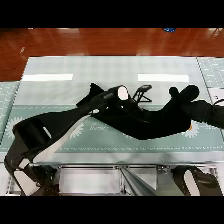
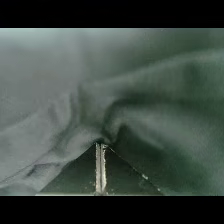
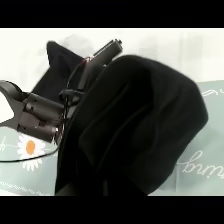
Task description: Fold the shirts.
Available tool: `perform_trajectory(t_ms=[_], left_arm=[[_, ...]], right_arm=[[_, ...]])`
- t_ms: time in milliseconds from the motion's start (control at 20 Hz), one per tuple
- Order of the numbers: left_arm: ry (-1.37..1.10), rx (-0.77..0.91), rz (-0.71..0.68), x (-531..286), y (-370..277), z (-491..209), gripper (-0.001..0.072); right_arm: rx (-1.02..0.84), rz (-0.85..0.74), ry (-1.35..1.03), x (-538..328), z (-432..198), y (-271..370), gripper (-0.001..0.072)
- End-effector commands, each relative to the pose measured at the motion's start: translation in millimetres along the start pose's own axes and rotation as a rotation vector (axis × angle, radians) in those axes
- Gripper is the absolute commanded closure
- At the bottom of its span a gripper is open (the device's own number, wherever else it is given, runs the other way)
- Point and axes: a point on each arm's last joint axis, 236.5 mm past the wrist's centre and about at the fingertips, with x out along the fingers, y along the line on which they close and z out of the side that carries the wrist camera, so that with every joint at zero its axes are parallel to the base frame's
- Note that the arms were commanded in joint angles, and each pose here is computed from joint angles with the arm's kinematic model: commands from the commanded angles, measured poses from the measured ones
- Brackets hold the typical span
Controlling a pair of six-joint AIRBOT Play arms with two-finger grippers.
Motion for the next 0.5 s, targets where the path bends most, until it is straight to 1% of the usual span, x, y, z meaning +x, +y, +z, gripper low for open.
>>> perform_trajectory(t_ms=[0, 150, 250, 350, 450], left_arm=[[-0.105, -0.054, 0.003, -49.0, 26.3, 38.9, 0.0682], [-0.246, -0.169, 0.024, -154.5, 79.3, 68.9, 0.0682], [-0.365, -0.188, 0.056, -228.3, 100.0, 70.4, 0.0683], [-0.478, -0.185, 0.099, -292.1, 108.9, 55.3, 0.0683], [-0.557, -0.176, 0.144, -336.5, 110.7, 25.0, 0.0682]], right_arm=[[0.024, 0.001, -0.016, -0.8, 2.9, 0.9, 0.0688], [0.032, 0.037, -0.013, 7.4, 5.8, 10.8, 0.0688], [0.029, 0.080, 0.012, 26.7, 8.8, 21.8, 0.0688], [0.034, 0.133, 0.034, 59.8, 15.0, 37.4, 0.0688], [0.035, 0.171, 0.066, 105.9, 18.3, 55.7, 0.0688]])
